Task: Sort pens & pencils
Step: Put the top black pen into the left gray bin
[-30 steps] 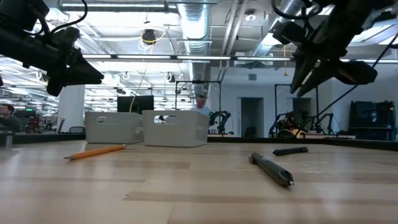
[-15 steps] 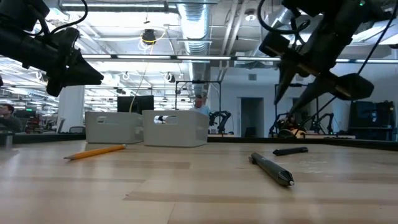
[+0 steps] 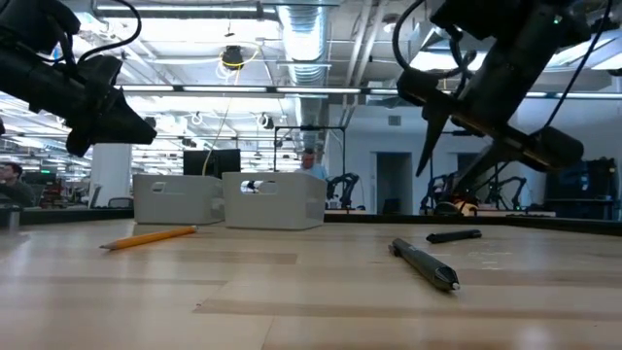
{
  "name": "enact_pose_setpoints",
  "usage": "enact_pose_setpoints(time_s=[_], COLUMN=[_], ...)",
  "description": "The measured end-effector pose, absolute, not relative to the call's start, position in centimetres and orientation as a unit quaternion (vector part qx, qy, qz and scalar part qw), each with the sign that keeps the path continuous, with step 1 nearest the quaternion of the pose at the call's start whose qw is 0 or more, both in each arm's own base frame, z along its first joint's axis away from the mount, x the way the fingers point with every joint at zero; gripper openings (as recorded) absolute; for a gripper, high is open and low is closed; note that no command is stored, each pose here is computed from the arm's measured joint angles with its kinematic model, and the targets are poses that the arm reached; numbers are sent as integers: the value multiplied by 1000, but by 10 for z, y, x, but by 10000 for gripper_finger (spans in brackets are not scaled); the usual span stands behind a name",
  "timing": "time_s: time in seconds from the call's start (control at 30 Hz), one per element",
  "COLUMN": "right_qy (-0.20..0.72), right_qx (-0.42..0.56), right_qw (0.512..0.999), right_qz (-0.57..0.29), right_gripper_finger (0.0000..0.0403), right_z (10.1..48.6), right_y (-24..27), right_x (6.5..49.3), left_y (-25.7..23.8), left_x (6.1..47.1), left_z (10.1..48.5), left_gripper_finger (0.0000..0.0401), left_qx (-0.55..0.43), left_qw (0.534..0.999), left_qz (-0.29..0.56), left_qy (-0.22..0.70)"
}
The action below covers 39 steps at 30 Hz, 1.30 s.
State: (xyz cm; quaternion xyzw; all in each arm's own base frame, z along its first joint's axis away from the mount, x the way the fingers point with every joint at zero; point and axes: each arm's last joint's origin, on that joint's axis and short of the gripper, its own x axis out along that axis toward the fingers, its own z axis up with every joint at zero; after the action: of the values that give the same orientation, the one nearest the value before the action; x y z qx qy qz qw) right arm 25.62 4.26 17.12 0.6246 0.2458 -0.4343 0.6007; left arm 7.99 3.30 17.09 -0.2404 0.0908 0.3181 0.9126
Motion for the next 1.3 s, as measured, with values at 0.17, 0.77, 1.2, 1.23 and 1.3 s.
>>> enact_pose_setpoints(time_s=[0.17,0.77,1.2,1.23,1.3], right_qy=[262,284,311,312,318], right_qx=[614,616,615,615,611], right_qw=[581,524,481,478,473], right_qz=[-466,-515,-541,-544,-549], right_gripper_finger=[217,219,218,218,217], right_z=[168,161,130,130,131], right_y=[35,18,16,17,17], right_x=[251,244,257,257,259], left_y=[33,33,33,33,33], left_x=[80,80,80,80,80], left_z=[171,171,172,172,172], left_gripper_finger=[73,73,73,73,73], left_qx=[-221,-199,-182,-177,-165], left_qw=[917,922,926,927,929], left_qz=[316,315,313,313,312], left_qy=[97,105,105,106,110])
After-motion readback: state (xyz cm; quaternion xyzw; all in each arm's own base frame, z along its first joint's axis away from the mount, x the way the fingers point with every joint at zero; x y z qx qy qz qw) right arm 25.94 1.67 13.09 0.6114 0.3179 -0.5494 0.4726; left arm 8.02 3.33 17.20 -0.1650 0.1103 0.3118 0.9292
